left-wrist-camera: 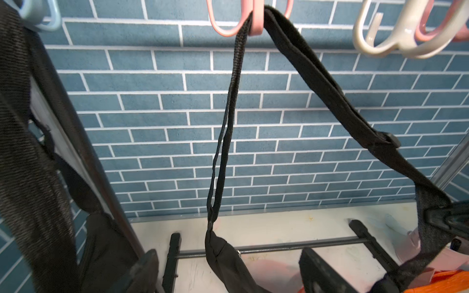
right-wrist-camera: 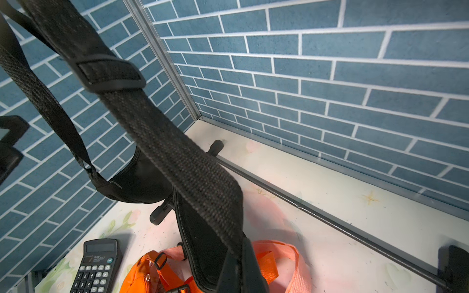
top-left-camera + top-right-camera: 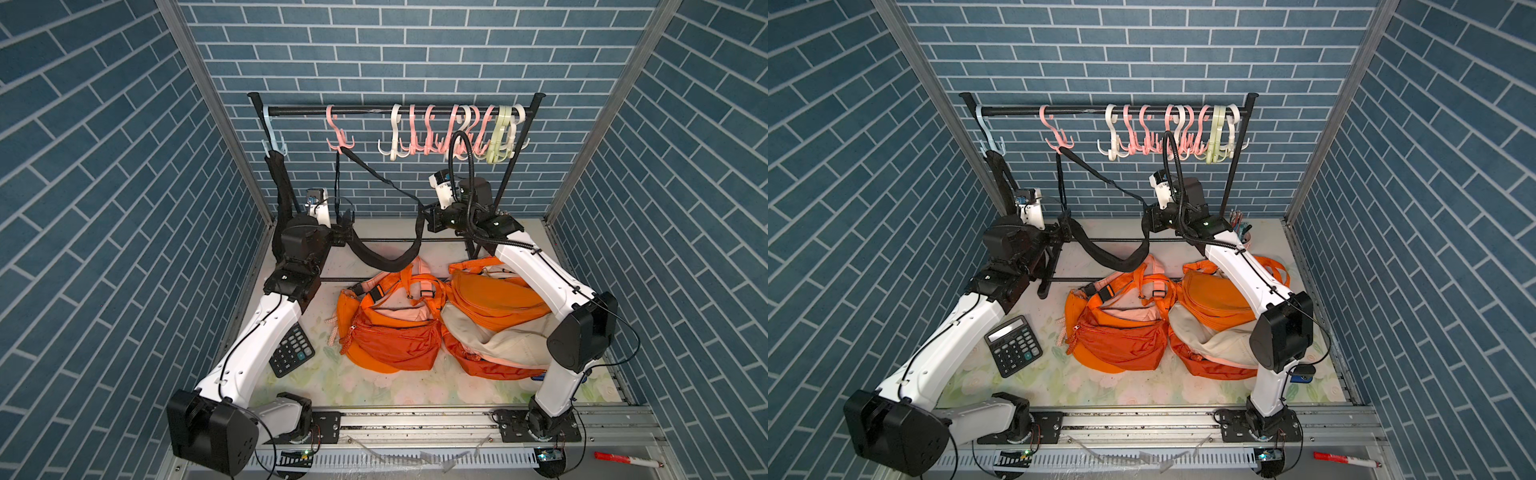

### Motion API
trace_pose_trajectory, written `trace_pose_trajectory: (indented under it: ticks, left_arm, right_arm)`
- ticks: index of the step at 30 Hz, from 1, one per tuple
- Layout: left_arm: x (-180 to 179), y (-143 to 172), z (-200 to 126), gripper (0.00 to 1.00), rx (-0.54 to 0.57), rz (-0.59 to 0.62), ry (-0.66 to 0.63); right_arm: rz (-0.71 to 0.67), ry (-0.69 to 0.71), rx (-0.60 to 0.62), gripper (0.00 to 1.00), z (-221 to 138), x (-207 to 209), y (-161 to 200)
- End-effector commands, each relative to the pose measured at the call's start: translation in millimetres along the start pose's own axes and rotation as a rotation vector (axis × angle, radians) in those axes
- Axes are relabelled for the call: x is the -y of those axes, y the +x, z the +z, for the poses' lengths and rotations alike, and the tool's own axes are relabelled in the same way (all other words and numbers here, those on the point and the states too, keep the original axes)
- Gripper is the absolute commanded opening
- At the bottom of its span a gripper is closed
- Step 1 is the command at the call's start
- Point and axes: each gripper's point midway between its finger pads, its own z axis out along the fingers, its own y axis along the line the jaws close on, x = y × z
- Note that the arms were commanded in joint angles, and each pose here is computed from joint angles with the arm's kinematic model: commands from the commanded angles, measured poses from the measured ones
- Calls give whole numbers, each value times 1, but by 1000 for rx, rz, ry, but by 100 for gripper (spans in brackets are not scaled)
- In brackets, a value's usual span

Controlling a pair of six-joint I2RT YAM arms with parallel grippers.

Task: Take the bag off the hook
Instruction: Pick up the bag from the hook.

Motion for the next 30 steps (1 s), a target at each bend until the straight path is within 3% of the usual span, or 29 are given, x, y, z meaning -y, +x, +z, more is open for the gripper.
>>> trace_pose_trajectory:
  ticks: [1,13,22,25,30]
  left_arm:
    - [3,-24,11,88,94,-47,85]
    - [0,-27,56,87,115,-43,149]
    - [4,-44,84,80,145,-39,184]
    - [5,-44,91,71,144,-38,195]
    - [8,-45,98,41,159,-50,227]
  right_arm:
    - [-9,-32,49,0,-14,-7,-17]
    - [-6,-30,17,0,-5,-3,-7]
    - [2,-29,-16,0,3,0,0]
    - [9,-36,-28,0,6,0,3]
    - [8,-42,-42,0,7,-1,4]
